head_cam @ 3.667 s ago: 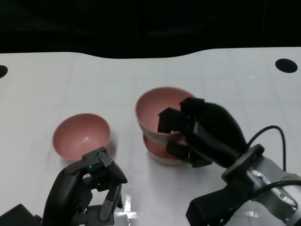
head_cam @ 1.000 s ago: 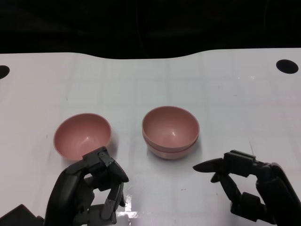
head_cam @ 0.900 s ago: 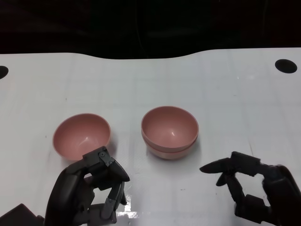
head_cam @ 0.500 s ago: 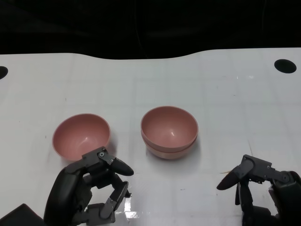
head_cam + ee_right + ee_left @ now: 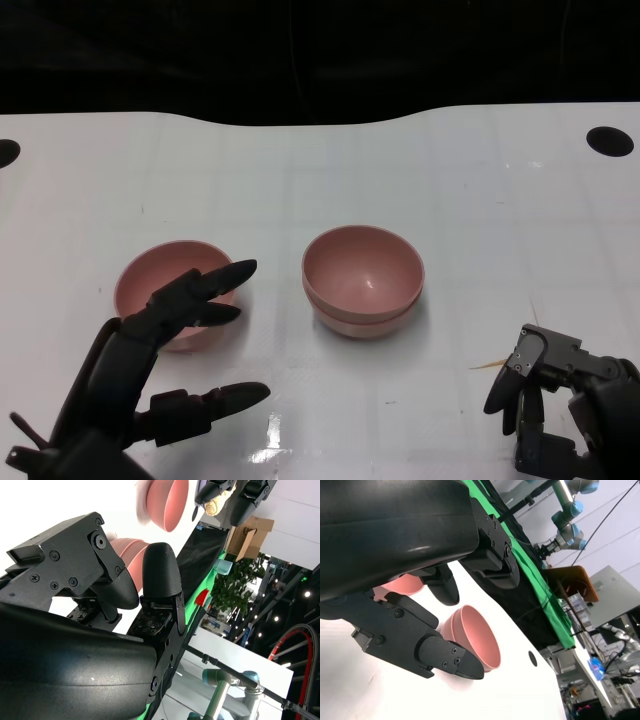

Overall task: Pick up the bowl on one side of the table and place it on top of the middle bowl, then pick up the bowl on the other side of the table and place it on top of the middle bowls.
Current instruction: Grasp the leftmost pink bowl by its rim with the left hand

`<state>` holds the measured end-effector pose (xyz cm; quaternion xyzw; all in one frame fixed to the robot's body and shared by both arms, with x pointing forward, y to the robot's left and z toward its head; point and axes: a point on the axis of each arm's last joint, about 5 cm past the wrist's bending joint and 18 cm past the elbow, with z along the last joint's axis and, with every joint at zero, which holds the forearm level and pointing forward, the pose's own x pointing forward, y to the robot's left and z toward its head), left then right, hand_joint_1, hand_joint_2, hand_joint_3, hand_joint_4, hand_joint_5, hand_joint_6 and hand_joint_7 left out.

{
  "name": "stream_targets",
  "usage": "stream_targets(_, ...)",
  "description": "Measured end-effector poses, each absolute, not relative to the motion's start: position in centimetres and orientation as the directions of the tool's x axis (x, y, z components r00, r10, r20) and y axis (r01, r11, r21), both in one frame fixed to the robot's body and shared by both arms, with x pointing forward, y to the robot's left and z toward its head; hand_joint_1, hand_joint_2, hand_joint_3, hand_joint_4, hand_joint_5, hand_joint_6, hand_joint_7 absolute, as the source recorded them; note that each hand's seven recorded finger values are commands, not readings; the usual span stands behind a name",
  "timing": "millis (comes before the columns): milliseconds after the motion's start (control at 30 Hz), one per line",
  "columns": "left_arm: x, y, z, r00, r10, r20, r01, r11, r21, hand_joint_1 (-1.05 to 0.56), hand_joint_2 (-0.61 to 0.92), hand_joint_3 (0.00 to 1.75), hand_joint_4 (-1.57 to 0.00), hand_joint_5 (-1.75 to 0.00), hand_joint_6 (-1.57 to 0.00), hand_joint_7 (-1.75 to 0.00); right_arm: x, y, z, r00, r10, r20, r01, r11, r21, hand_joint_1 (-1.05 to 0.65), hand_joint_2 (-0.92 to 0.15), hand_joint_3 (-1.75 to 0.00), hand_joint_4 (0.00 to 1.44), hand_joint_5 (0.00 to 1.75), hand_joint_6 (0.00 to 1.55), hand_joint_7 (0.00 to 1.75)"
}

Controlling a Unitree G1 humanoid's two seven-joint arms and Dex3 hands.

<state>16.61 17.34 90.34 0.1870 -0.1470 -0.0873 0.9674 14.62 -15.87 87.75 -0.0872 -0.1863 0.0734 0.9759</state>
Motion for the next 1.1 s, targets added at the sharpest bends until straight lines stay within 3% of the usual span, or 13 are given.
stream_targets(200, 17.1, 18.3, 92.0, 0.943, -0.241, 0.230, 0.020, 0.731, 0.682, -0.58, 0.92, 0.05, -0.11, -0.64, -0.30, -0.03, 14.7, -15.8, 87.7, 0.924, 0.167, 0.345, -0.100, 0.974, -0.205, -0.08, -0.22, -1.65, 0.93, 1.75, 0.84, 1.52)
stream_targets(367, 18.4, 18.5, 93.1, 0.961, -0.225, 0.158, -0.011, 0.543, 0.840, -0.54, 0.92, 0.02, -0.15, -0.49, -0.30, -0.01, 14.7, -15.6, 87.7, 0.924, 0.161, 0.347, -0.096, 0.975, -0.199, -0.06, -0.22, -1.66, 0.92, 1.75, 0.84, 1.51)
stream_targets(633, 20.4, 17.5, 93.6, 0.978, -0.207, 0.022, 0.059, 0.376, 0.925, -0.51, 0.90, 0.00, -0.26, -0.41, -0.33, -0.01, 14.9, -15.4, 87.7, 0.926, 0.166, 0.339, -0.096, 0.972, -0.214, -0.05, -0.22, -1.67, 0.93, 1.75, 0.84, 1.51)
stream_targets(933, 22.7, 16.5, 92.2, 0.966, -0.212, -0.148, 0.200, 0.245, 0.949, -0.54, 0.92, 0.03, -0.36, -0.30, -0.37, -0.01, 14.6, -15.2, 87.8, 0.930, 0.160, 0.330, -0.094, 0.973, -0.209, -0.05, -0.22, -1.65, 0.93, 1.75, 0.85, 1.49)
stream_targets(1100, 23.7, 15.8, 91.4, 0.944, -0.216, -0.251, 0.290, 0.176, 0.941, -0.44, 0.92, 0.04, -0.50, -0.20, -0.47, -0.04, 14.2, -15.2, 87.7, 0.934, 0.160, 0.320, -0.093, 0.972, -0.214, -0.04, -0.23, -1.65, 0.92, 1.75, 0.86, 1.47)
